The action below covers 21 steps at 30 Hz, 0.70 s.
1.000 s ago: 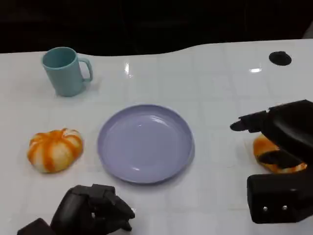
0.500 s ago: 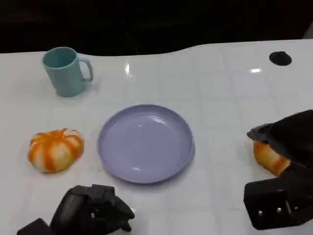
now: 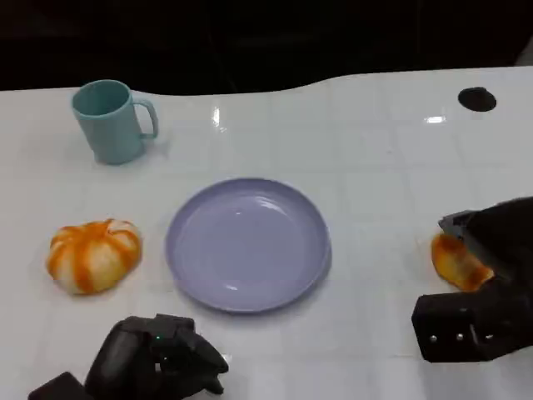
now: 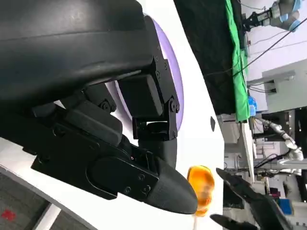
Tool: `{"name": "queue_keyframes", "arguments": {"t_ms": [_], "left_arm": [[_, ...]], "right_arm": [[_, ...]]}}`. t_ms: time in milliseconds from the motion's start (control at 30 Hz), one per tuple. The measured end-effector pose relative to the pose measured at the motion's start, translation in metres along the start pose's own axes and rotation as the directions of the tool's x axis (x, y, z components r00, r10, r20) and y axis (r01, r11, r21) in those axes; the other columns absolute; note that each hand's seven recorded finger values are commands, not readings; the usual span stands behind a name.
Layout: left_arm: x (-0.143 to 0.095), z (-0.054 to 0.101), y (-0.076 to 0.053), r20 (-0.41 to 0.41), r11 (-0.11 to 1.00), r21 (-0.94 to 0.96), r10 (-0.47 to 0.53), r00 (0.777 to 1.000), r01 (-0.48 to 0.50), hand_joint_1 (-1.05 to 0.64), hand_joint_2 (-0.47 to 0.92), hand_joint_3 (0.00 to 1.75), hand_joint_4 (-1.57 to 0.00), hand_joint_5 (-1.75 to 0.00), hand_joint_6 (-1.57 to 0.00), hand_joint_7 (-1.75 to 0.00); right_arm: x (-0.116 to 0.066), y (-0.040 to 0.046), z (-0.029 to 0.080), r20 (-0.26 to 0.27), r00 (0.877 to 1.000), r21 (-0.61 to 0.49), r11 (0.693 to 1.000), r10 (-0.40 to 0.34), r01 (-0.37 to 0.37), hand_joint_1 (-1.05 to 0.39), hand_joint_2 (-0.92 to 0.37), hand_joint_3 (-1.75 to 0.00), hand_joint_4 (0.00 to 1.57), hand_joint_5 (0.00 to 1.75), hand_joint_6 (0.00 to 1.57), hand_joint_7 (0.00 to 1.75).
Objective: Grasp the bread from the table and place it into the plate.
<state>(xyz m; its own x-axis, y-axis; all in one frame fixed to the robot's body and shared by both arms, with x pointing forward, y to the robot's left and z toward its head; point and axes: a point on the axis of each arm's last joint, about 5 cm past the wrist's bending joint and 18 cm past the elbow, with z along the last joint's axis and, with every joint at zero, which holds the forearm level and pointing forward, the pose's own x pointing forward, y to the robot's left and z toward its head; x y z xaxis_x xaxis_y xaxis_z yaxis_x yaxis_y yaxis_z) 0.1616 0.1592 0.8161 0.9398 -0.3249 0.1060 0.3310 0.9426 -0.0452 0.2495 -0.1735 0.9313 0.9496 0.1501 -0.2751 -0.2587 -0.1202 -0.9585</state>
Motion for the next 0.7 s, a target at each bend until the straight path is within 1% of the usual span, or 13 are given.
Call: {"name": "queue_keyframes", "arguments": {"t_ms": [133, 267, 333, 367, 400, 433, 467, 533, 567, 600, 633, 667, 700], "left_arm": [[0.000, 0.000, 0.000, -0.002, 1.000, 0.001, -0.001, 1.000, 0.001, -1.05, 0.91, 0.00, -1.20, -1.01, -1.30, -0.68], [-0.001, 0.000, 0.000, -0.003, 1.000, 0.002, -0.002, 1.000, 0.002, -1.05, 0.90, 0.00, -1.19, -1.01, -1.30, -0.69], [-0.001, 0.000, 0.000, -0.003, 1.000, 0.002, -0.001, 1.000, 0.001, -1.05, 0.90, 0.00, -1.19, -1.01, -1.30, -0.69], [-0.001, 0.000, 0.000, -0.003, 1.000, 0.002, -0.001, 1.000, 0.001, -1.05, 0.90, 0.00, -1.20, -1.01, -1.30, -0.69], [-0.001, 0.000, 0.000, -0.003, 1.000, 0.002, -0.001, 1.000, 0.001, -1.05, 0.90, 0.00, -1.20, -1.01, -1.31, -0.69], [-0.001, 0.000, 0.000, -0.003, 1.000, 0.002, -0.001, 1.000, 0.001, -1.05, 0.90, 0.00, -1.20, -1.01, -1.31, -0.69], [-0.001, 0.000, 0.000, -0.004, 1.000, 0.002, -0.001, 1.000, 0.001, -1.05, 0.90, 0.00, -1.20, -1.01, -1.31, -0.69], [-0.001, 0.000, 0.000, -0.003, 1.000, 0.002, -0.001, 1.000, 0.001, -1.05, 0.90, 0.00, -1.20, -1.01, -1.31, -0.69], [-0.001, 0.000, 0.000, -0.001, 1.000, 0.002, -0.002, 1.000, 0.002, -1.05, 0.90, 0.00, -1.20, -1.01, -1.30, -0.69], [-0.001, 0.000, 0.000, 0.000, 1.000, 0.002, -0.002, 1.000, 0.002, -1.05, 0.90, 0.00, -1.20, -1.01, -1.30, -0.69], [-0.001, 0.000, 0.000, 0.000, 1.000, 0.002, -0.002, 1.000, 0.002, -1.05, 0.90, 0.00, -1.20, -1.01, -1.30, -0.69], [-0.001, 0.000, -0.001, 0.000, 1.000, 0.002, -0.003, 1.000, 0.003, -1.05, 0.90, 0.00, -1.20, -1.01, -1.30, -0.69], [-0.001, 0.000, -0.001, 0.000, 1.000, 0.002, -0.003, 1.000, 0.003, -1.05, 0.90, 0.00, -1.20, -1.01, -1.30, -0.69]], "right_arm": [[0.013, 0.0122, 0.000, 0.001, 1.000, 0.002, 1.000, 0.019, -0.019, -0.48, -0.84, -0.01, 0.34, 0.00, 0.35, 0.00], [0.029, 0.0192, 0.002, -0.004, 1.000, -0.002, 1.000, 0.017, -0.017, -0.47, -0.86, -0.01, 0.41, 0.03, 0.41, 0.02], [0.036, 0.0230, 0.003, -0.010, 1.000, 0.000, 1.000, 0.005, -0.005, -0.35, -0.88, -0.01, 0.63, 0.08, 0.57, 0.05], [0.038, 0.0252, 0.003, -0.011, 1.000, 0.016, 1.000, -0.007, 0.007, -0.29, -0.89, -0.01, 0.82, 0.15, 0.69, 0.07], [0.041, 0.0276, 0.003, -0.012, 1.000, 0.035, 0.999, -0.022, 0.023, -0.24, -0.89, 0.00, 0.92, 0.60, 0.89, 0.06], [0.042, 0.0298, 0.002, -0.013, 0.999, 0.050, 0.998, -0.040, 0.040, -0.20, -0.88, 0.00, 0.93, 0.91, 1.02, 0.05], [0.044, 0.0323, 0.002, -0.010, 0.998, 0.071, 0.995, -0.068, 0.068, -0.18, -0.89, 0.00, 0.94, 1.16, 1.12, 0.05], [0.046, 0.0367, 0.000, 0.001, 0.993, 0.097, 0.988, -0.119, 0.118, -0.15, -0.91, -0.02, 0.89, 1.48, 1.27, 0.11], [0.047, 0.0383, -0.002, 0.007, 0.989, 0.107, 0.984, -0.145, 0.143, -0.14, -0.91, -0.02, 0.87, 1.54, 1.29, 0.17], [0.048, 0.0399, -0.003, 0.013, 0.986, 0.109, 0.980, -0.167, 0.165, -0.14, -0.92, -0.01, 0.82, 1.65, 1.16, 0.50], [0.049, 0.0416, -0.004, 0.018, 0.982, 0.108, 0.977, -0.186, 0.183, -0.14, -0.91, -0.01, 0.80, 1.70, 0.98, 0.88], [0.050, 0.0435, -0.004, 0.023, 0.979, 0.109, 0.974, -0.205, 0.201, -0.12, -0.91, -0.01, 0.80, 1.72, 0.87, 1.12], [0.050, 0.0454, -0.005, 0.027, 0.974, 0.116, 0.968, -0.226, 0.221, -0.12, -0.91, -0.01, 0.80, 1.74, 0.80, 1.26]]}}
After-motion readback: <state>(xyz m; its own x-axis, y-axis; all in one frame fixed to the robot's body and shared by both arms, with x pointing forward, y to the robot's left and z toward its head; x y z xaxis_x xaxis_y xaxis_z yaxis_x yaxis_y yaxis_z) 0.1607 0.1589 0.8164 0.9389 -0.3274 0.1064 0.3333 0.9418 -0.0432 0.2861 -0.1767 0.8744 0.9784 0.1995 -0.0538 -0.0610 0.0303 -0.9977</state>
